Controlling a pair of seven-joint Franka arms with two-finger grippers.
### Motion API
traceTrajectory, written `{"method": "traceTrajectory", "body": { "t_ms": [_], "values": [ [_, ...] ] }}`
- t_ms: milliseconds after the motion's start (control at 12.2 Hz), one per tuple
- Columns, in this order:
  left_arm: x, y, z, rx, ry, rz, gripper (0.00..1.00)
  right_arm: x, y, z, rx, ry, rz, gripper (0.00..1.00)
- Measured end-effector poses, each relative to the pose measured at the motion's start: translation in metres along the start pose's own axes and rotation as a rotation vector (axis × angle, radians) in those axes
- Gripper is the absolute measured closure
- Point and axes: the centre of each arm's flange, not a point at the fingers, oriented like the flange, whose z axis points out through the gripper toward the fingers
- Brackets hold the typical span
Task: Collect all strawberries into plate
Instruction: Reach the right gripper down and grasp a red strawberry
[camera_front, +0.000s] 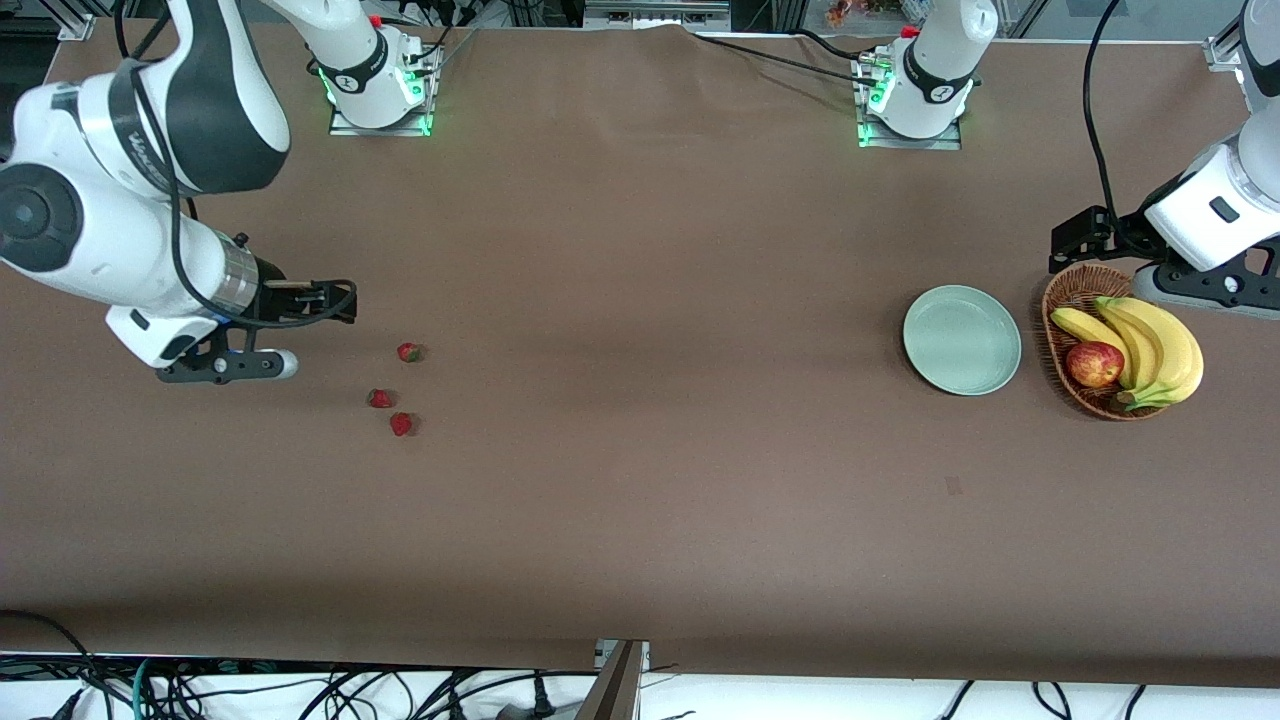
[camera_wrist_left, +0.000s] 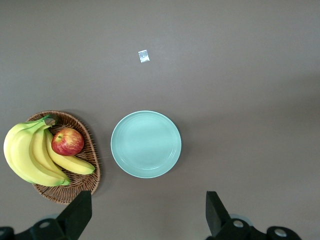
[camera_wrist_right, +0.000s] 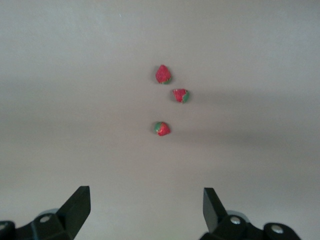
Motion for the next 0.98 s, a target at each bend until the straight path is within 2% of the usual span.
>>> {"method": "traceTrajectory", "body": {
  "t_ms": [163,327,735,980],
  "values": [
    [0.0,0.0,0.0,0.0,0.0,0.0,0.0,-0.004,-0.001,0.033,-0.01,-0.065,-0.002,0.0],
    [0.0,0.0,0.0,0.0,0.0,0.0,0.0,-0.006,0.001,0.071,-0.016,-0.101,0.002,0.0],
    [0.0,0.0,0.0,0.0,0.0,0.0,0.0,-0.017,0.011,0.198,-0.016,-0.057,0.016,0.02],
    [0.0,0.0,0.0,0.0,0.0,0.0,0.0,-0.02,0.012,0.231,-0.018,-0.046,0.019,0.06]
  ]
}}
